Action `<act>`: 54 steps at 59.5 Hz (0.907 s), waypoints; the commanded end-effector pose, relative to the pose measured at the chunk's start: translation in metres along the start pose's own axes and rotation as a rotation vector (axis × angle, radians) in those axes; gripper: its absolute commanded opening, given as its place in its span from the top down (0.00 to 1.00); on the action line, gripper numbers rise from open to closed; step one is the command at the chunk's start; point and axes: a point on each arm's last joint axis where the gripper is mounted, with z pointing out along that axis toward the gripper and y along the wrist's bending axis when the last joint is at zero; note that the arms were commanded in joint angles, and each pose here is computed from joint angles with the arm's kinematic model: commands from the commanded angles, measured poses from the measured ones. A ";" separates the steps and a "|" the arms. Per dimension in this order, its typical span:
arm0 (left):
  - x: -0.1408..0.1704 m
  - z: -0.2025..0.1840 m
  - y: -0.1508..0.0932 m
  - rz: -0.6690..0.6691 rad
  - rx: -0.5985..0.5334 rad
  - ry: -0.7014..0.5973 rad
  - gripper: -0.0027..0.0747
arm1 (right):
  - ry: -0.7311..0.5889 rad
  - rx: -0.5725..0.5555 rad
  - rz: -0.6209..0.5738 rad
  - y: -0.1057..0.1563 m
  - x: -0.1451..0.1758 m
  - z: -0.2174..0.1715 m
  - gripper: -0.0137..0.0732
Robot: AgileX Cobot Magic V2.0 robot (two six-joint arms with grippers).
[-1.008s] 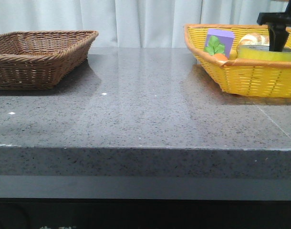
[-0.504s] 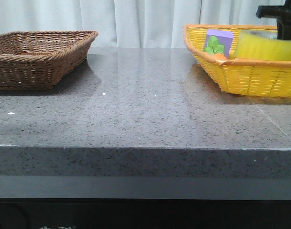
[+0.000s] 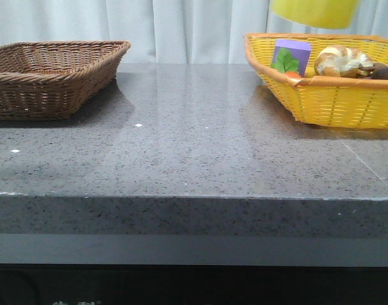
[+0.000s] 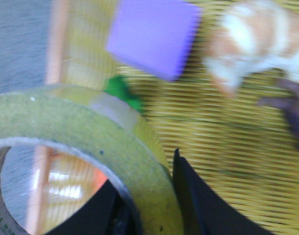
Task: Transfer tape with both arms
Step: 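Lift the tape roll out and lower it onto the table center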
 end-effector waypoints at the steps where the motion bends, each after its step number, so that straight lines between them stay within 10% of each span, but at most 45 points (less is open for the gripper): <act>1: -0.017 -0.006 -0.001 -0.003 0.005 -0.109 0.26 | -0.129 -0.067 -0.082 0.033 -0.004 -0.045 0.69; 26: -0.017 -0.006 -0.001 -0.003 0.005 -0.109 0.26 | -0.080 -0.150 -0.369 0.145 0.022 -0.012 0.69; 54: -0.017 -0.006 -0.001 -0.003 0.005 -0.109 0.26 | 0.002 -0.097 -0.438 0.166 0.032 0.057 0.69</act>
